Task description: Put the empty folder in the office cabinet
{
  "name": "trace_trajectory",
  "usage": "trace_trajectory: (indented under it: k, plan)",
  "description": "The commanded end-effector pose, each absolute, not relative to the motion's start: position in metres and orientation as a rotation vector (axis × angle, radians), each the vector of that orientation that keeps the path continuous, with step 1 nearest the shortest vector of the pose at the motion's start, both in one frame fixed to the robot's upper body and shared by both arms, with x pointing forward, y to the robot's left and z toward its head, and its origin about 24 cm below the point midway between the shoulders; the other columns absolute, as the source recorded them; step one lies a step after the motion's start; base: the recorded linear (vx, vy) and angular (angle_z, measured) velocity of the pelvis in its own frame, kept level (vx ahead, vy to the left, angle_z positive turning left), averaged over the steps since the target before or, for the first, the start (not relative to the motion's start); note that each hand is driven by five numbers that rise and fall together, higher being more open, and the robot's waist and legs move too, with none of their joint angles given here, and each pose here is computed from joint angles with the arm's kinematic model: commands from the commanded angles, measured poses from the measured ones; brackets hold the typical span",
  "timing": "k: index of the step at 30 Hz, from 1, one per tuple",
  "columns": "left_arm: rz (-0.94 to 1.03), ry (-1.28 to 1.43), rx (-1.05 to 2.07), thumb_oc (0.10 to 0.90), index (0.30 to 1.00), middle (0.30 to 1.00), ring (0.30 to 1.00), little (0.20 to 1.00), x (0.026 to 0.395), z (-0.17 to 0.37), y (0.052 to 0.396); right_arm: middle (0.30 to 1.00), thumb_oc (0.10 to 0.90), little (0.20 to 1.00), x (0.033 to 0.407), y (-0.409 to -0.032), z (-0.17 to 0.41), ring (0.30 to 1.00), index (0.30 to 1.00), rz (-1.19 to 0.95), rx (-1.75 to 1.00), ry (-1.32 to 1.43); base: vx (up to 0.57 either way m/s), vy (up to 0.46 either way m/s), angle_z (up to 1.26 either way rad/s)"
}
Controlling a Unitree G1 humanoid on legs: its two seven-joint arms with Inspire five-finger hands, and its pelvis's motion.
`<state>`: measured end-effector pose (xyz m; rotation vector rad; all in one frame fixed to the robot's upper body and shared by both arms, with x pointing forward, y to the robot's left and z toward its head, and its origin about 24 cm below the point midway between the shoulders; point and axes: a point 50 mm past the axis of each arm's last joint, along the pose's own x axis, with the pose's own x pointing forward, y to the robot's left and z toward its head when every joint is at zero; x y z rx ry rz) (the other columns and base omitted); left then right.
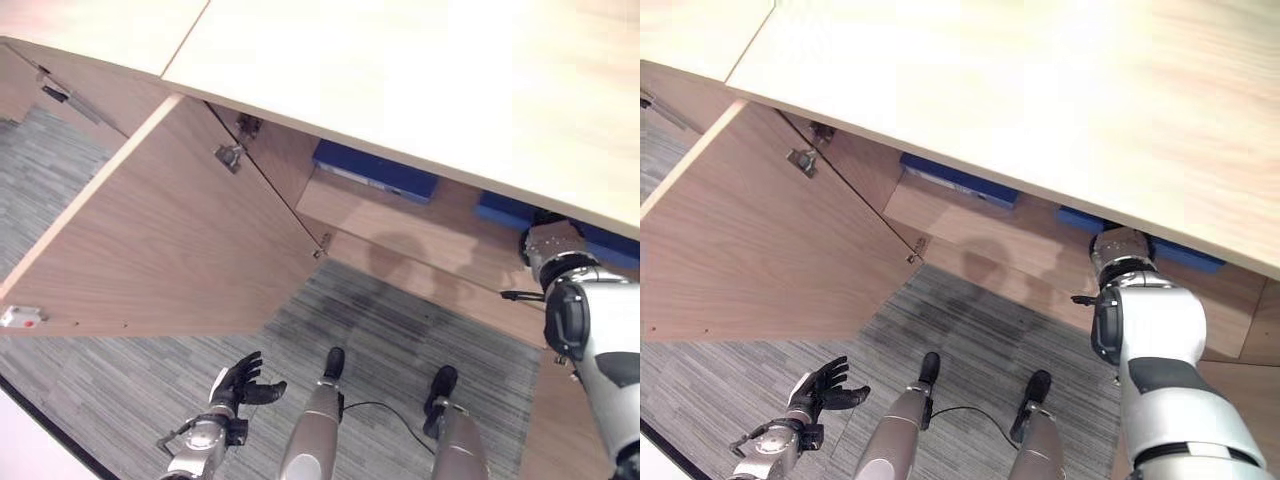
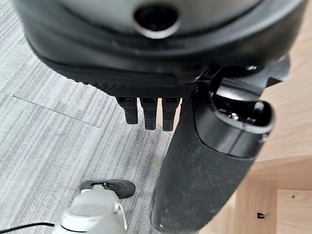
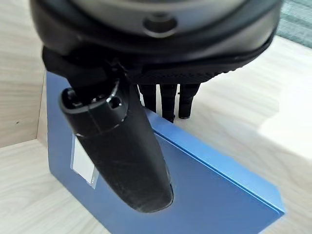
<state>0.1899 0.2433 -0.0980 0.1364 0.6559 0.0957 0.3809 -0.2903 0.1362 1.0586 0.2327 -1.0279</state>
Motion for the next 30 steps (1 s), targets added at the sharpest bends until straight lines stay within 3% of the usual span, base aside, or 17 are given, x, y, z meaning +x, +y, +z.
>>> trace_trajectory:
  k: [1,17,30]
  plan:
    - [0.149,0.605,0.161,0.800,0.900,0.900,0.900,0.900,0.196,-0.089,0.257,0.900,0.800,0.900,0.380,-0.302,0.150,0.900,0.900,-1.057,1.134,0.144,0.00,0.000,0.00]
    - [0.119,0.545,0.110,0.800,0.900,0.900,0.900,0.900,0.206,-0.081,0.248,0.900,0.800,0.900,0.375,-0.305,0.129,0.900,0.900,-1.010,1.023,0.179,0.00,-0.001,0.00]
    - [0.082,0.512,0.131,0.800,0.900,0.900,0.900,0.900,0.207,-0.072,0.256,0.900,0.800,0.900,0.372,-0.352,0.227,0.900,0.900,-0.893,0.561,-0.040,-0.02,-0.004,0.00]
